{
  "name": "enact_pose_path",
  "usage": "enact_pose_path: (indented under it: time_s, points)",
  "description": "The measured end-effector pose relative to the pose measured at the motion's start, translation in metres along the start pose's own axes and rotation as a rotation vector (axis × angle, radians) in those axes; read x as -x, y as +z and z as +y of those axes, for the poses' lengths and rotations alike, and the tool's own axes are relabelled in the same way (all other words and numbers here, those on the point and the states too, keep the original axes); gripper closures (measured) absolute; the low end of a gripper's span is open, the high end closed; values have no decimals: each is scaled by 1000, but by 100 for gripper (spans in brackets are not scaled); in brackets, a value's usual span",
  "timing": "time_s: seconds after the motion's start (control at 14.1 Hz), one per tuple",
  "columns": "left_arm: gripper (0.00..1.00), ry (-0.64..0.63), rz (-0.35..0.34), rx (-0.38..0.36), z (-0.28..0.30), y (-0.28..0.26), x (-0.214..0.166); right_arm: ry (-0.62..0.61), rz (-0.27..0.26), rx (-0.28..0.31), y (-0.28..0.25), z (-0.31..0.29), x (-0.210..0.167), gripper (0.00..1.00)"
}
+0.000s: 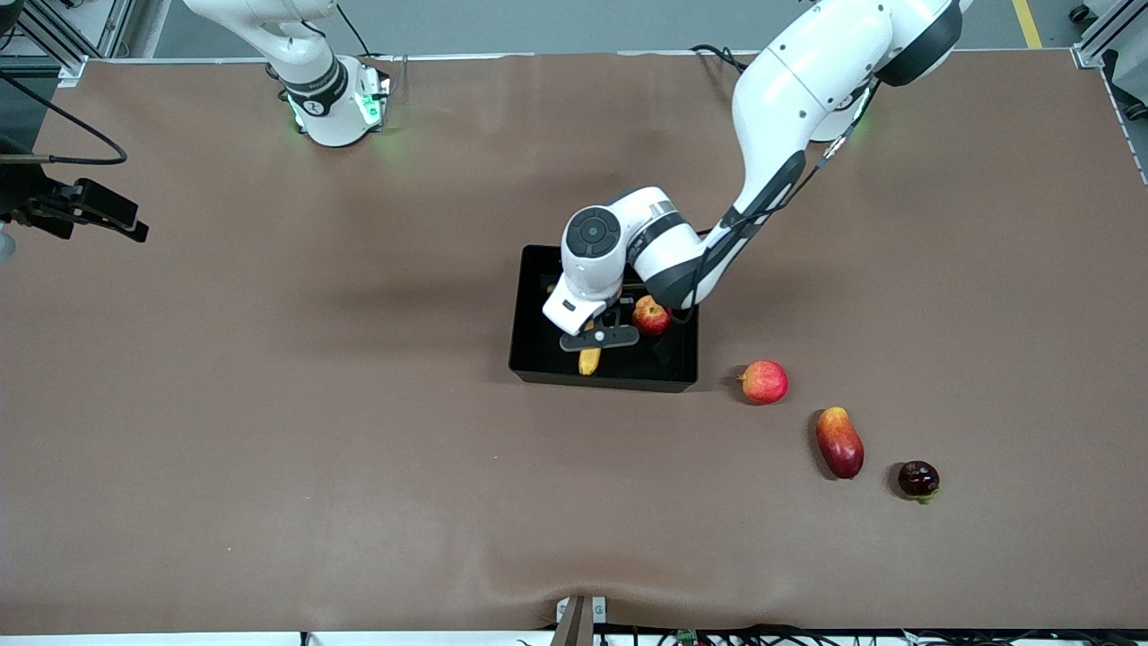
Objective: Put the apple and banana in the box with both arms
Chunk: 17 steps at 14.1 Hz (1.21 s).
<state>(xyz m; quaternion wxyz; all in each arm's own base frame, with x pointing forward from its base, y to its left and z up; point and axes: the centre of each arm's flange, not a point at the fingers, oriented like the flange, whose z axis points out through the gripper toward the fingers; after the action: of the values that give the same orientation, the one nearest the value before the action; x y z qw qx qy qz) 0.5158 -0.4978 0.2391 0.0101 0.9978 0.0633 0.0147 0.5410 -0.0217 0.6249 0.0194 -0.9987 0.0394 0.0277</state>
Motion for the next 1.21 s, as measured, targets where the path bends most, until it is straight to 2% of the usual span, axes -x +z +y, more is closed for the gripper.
enact_pose_path:
  time_s: [0.07,0.21,0.43,0.57,0.92,1.21]
  points:
    - [15,-35,30,3,-10,-27,-24,0,0,0,0,0,0,0]
    - [0,-129,87,-24,-52,-100,-75,1,1,0,0,1,0,0]
    - [0,-275,159,-89,-154,-207,-133,3,2,-1,-1,2,0,0]
    - [0,-298,199,-111,-210,-256,-154,5,5,-1,-1,3,0,0]
    - [0,-160,186,-106,-321,-332,-173,18,11,-2,-4,10,-1,0]
    - [0,7,143,-98,-382,-376,-163,17,12,-2,-5,9,-1,0]
